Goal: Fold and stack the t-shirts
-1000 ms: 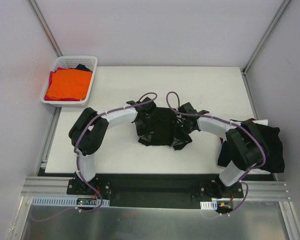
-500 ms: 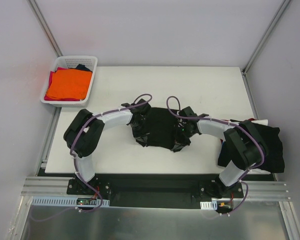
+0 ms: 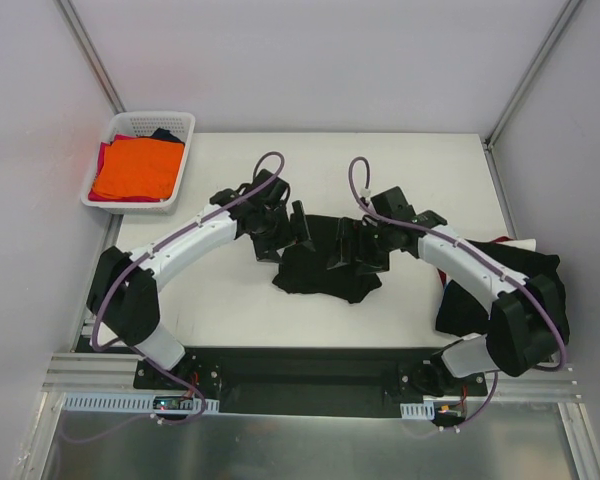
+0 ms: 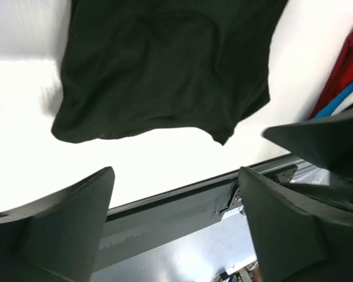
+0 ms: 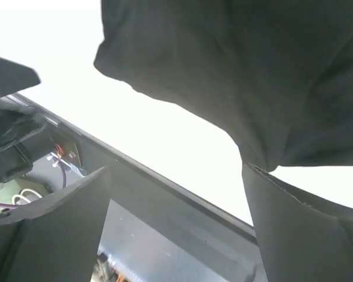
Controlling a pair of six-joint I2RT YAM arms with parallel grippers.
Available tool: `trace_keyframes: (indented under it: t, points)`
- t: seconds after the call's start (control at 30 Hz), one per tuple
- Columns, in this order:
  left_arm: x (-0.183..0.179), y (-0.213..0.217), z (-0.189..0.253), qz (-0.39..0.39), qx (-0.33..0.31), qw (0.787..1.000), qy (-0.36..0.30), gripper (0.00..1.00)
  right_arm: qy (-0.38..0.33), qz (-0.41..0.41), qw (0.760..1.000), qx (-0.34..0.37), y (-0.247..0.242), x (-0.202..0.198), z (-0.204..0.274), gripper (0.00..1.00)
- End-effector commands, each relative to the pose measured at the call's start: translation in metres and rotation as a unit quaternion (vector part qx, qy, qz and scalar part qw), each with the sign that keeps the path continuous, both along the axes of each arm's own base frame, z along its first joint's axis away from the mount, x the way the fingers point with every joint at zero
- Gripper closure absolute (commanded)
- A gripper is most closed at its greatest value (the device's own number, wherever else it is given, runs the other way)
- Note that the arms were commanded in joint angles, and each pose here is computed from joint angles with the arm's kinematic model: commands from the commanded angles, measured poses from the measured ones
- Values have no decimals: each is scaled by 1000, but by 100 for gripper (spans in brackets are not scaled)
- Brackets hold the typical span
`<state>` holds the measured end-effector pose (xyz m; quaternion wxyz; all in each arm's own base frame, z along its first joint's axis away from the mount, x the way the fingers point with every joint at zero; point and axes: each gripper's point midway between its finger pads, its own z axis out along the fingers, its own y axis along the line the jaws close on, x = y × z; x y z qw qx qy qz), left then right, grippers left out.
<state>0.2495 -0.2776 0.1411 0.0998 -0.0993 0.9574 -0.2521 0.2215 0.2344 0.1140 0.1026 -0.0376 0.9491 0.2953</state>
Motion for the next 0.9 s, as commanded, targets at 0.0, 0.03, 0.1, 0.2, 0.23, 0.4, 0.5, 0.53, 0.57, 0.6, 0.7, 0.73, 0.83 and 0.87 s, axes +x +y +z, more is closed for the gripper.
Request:
trace_keyframes:
  t: [0.0, 0.03, 0.1, 0.2, 0.23, 0.4, 0.5, 0.53, 0.57, 0.6, 0.7, 0.73, 0.83, 0.87]
  points:
    - [1, 16, -14, 11, 28, 999, 30, 5, -10, -7, 1000, -8, -23, 4, 10, 3]
    - [4, 21, -19, 13, 33, 999, 30, 3, -13, -5, 1000, -7, -26, 6, 9, 2]
    - [9, 28, -29, 17, 46, 998, 38, 3, -10, -24, 1000, -10, -42, 13, 5, 2]
    - [20, 35, -39, 17, 49, 998, 48, 5, 0, -33, 999, -17, -61, 18, -1, 2]
    - [23, 35, -39, 16, 47, 998, 49, 8, 5, -31, 999, -25, -68, 16, -4, 2]
    - [40, 28, -27, 12, 27, 999, 41, 13, -9, -68, 993, -93, -105, 27, 9, 13]
    - [43, 19, -18, 12, 9, 999, 44, 14, -20, -83, 989, -121, -116, 27, 29, 18]
    - [43, 17, -15, 11, 4, 999, 43, 16, -20, -85, 988, -123, -118, 25, 33, 18]
    - [44, 15, -12, 11, 1, 999, 41, 16, -20, -91, 988, -124, -119, 25, 36, 18]
    - [46, 11, -6, 9, -5, 999, 37, 17, -20, -92, 988, -122, -118, 24, 37, 21]
    - [48, -2, 7, -2, -19, 999, 27, 54, -14, -96, 989, -110, -114, 24, 35, 28]
    - [49, -7, 5, -7, -19, 999, 30, 72, -13, -96, 990, -105, -112, 24, 32, 33]
    - [42, -31, 4, -39, -14, 998, 36, 100, -8, -99, 990, -98, -109, 24, 29, 43]
    - [38, -37, 3, -51, -11, 998, 36, 100, -7, -97, 990, -98, -108, 24, 29, 43]
